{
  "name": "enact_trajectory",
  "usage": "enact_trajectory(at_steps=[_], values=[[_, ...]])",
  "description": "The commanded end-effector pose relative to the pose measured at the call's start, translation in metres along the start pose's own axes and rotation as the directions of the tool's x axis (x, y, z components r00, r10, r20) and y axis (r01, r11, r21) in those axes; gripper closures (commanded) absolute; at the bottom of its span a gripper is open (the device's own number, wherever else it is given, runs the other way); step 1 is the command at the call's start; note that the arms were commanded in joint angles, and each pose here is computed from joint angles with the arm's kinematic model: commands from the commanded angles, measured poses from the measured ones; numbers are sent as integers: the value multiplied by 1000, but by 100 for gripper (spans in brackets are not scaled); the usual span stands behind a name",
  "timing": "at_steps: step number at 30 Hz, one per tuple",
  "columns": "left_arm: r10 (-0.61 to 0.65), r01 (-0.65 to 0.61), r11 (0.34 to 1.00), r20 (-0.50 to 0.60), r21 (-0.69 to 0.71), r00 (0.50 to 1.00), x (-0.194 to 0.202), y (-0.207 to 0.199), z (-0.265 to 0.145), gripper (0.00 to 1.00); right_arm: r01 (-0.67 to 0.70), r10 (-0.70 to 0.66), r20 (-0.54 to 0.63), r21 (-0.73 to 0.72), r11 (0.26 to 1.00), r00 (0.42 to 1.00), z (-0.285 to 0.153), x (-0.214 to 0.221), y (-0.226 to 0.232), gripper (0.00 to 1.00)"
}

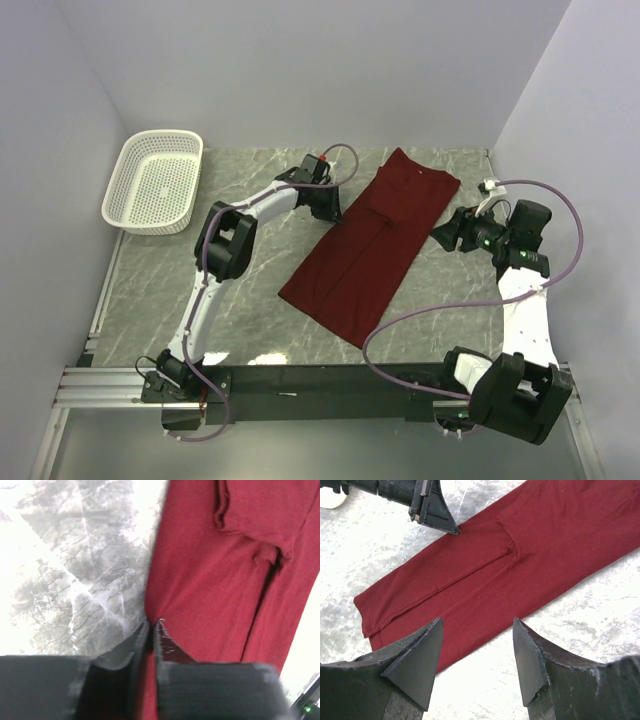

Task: Fold and stack the t-shirts
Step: Fold the tshirt

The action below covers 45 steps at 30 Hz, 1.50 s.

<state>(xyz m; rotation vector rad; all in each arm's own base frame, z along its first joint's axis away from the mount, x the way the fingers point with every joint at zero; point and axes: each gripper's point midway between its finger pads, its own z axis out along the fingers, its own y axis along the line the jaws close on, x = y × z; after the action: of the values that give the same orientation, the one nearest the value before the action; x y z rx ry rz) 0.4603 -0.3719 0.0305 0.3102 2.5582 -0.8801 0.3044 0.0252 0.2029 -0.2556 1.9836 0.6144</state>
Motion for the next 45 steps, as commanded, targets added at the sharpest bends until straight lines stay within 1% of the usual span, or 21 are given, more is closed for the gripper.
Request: enact_trajectory(at_steps=[1,3,5,7,16,19,20,22,23,29,31,32,34,35,37,38,40,41,42,43,45], values=[[-14,14,998,6,-62,1000,0,11,4,90,30,-30,42,-8,1000,999,-4,-8,4,35],[-22,23,998,18,-58,1000,-3,12,0,100,32,-31,41,-10,999,999,-4,-8,4,35],[-37,38,997,12,-66,999,1,20,-2,99,28,-27,38,-9,1000,999,-4,-7,3,35],[-39,41,997,42,-67,998,-5,21,-11,99,27,-27,36,-8,1000,999,-4,-7,3,35],[-128,137,982,68,-133,989,7,78,-53,99,29,-29,37,-3,1000,999,-4,-7,1,35],[-161,171,972,73,-161,984,19,94,-71,99,28,-28,36,-3,1000,999,-4,-6,1,35],[-182,190,966,60,-178,982,32,102,-74,99,27,-27,34,-4,1000,999,-4,-6,1,35],[-200,212,960,81,-184,976,34,105,-89,100,27,-27,34,-2,1000,999,-3,-7,0,35],[-238,248,947,75,-201,968,45,115,-94,99,28,-27,32,-1,1000,999,-3,-6,0,35],[-284,304,931,120,-204,951,62,116,-128,100,37,-36,11,-38,999,999,0,0,4,35],[-290,316,924,142,-217,946,63,119,-135,99,18,-20,-29,-65,998,999,5,9,8,35],[-288,320,922,165,-217,943,62,118,-144,99,42,-47,-48,-92,995,998,10,12,14,35],[-285,327,922,208,-209,936,54,119,-157,84,57,-70,-115,-114,992,991,21,25,19,35],[-268,317,928,243,-193,932,45,112,-170,67,81,-109,-154,-177,981,982,32,33,39,35],[-236,293,939,287,-177,929,32,103,-186,51,84,-133,-234,-207,975,963,47,49,49,35],[-207,271,950,334,-155,919,18,90,-205,40,84,-162,-271,-277,957,949,57,60,72,35],[-172,241,960,378,-141,910,7,78,-224,33,6,-118,-333,-319,948,935,71,73,86,35],[-144,216,968,419,-130,897,0,67,-243,29,-28,-100,-359,-336,941,928,76,78,92,34],[-129,205,970,436,-131,891,-2,62,-251,28,-74,-85,-417,-351,934,905,86,93,98,34],[-102,192,970,463,-150,880,-6,62,-263,28,-135,-20,-449,-311,941,893,93,93,99,34],[-55,167,972,523,-168,850,-7,52,-293,26,-209,56,-495,-259,943,867,111,106,96,34]])
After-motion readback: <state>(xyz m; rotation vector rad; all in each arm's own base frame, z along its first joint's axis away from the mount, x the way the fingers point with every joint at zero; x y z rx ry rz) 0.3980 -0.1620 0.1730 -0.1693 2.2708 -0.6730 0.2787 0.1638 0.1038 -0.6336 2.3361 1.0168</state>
